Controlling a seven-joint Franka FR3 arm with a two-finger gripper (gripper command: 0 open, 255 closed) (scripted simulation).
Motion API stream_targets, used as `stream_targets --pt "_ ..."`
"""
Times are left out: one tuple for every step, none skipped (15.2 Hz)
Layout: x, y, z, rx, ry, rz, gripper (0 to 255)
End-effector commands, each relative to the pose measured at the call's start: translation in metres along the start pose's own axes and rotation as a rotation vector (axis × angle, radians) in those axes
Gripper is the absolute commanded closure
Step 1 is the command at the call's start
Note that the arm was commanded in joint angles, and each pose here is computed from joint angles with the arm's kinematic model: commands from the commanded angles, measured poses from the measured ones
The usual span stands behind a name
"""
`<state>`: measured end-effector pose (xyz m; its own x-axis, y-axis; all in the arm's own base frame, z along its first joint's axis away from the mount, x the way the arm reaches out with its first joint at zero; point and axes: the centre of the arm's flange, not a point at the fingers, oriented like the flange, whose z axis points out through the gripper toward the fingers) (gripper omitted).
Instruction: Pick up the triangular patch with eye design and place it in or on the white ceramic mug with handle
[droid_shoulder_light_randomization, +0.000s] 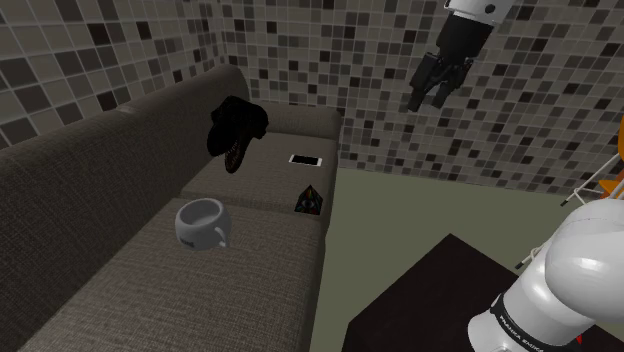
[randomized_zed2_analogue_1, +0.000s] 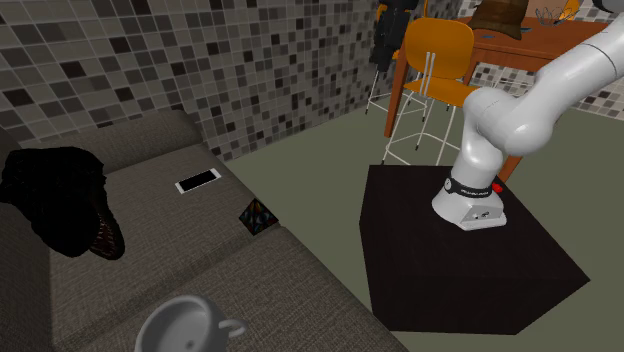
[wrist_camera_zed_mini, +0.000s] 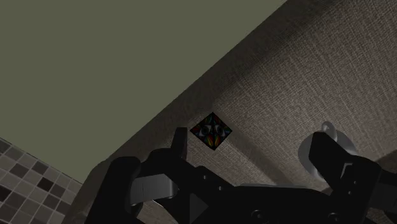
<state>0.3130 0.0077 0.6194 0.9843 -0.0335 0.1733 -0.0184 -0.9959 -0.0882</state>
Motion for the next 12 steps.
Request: stream_targets --pt "0.000 0.000 0.000 0.000 0.000 0.000 0" --pt "0.003 0.004 0.012 0.006 0.008 -0.017 0" --pt "0.006 0.009 0.024 0.012 0.017 -0.034 0" --pt "0.009 0.013 0.036 0.018 0.025 -0.050 0" --pt "0.012 0.017 0.048 0.024 0.033 -0.067 0" --pt "0.016 0.021 0.060 0.030 0.041 -0.084 0" --pt "0.019 0.025 0.072 0.037 0.050 -0.101 0" --pt "0.023 0.029 0.084 0.043 0.058 -0.118 0" --pt "0.027 0.032 0.096 0.049 0.066 -0.134 0" --pt "0.031 0.036 0.108 0.055 0.074 -0.151 0" --pt "0.035 0.039 0.121 0.061 0.083 -0.168 0" --pt "0.040 0.042 0.133 0.067 0.091 -0.185 0"
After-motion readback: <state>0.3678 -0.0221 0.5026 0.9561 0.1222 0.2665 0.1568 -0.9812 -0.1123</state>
